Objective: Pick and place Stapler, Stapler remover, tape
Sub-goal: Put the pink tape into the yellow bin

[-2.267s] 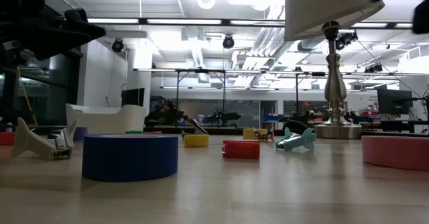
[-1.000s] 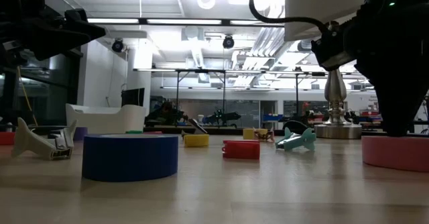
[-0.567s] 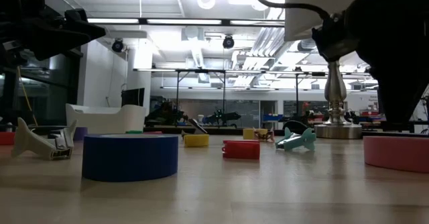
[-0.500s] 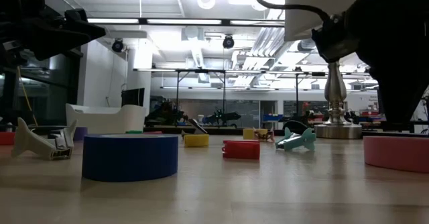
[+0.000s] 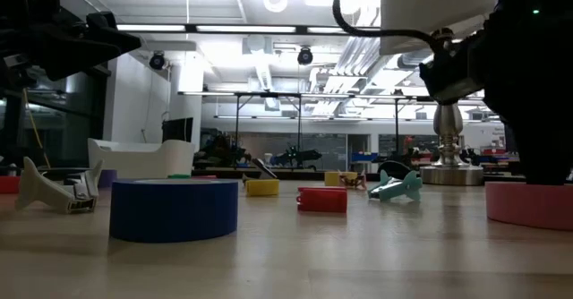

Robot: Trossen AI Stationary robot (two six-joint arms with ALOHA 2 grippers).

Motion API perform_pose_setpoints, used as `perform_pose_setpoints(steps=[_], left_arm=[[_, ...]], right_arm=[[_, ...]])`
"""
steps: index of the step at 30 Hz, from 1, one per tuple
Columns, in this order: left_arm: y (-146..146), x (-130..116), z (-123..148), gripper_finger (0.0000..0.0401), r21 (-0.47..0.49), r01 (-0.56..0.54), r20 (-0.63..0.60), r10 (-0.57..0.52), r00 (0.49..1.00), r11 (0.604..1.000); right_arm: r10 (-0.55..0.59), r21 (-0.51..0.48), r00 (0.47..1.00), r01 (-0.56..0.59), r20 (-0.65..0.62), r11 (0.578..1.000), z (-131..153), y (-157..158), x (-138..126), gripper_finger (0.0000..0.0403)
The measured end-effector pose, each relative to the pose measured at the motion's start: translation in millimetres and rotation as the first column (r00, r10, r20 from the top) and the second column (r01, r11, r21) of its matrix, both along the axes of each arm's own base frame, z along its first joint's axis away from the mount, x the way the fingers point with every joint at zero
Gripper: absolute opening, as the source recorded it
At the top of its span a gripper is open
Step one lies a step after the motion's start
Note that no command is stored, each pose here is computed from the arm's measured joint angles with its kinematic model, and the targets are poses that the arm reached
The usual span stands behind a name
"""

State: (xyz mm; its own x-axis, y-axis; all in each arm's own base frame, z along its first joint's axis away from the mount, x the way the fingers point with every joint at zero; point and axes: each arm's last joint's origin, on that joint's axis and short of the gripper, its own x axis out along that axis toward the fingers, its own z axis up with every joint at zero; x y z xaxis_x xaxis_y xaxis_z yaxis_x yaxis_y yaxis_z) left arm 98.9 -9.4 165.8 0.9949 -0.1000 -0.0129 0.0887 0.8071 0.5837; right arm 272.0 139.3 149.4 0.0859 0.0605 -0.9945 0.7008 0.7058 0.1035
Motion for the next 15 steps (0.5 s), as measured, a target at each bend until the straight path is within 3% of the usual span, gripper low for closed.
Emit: perform_pose_setpoints(steps=[7,15], left_arm=[[0.0,0.0,0.0,0.0199,0.000,0.000,0.000,0.000,1.000,1.000],[0.0,0.0,0.0,0.0199,0.000,0.000,0.000,0.000,1.000,1.000]], right_arm=[[0.006,0.012,1.000,-0.006,-0.017,1.000,-5.3,1.0,1.4,0.0170],[0.033,0.010,0.999,-0.033,-0.022,0.999,-5.3,1.0,0.8,0.0077]])
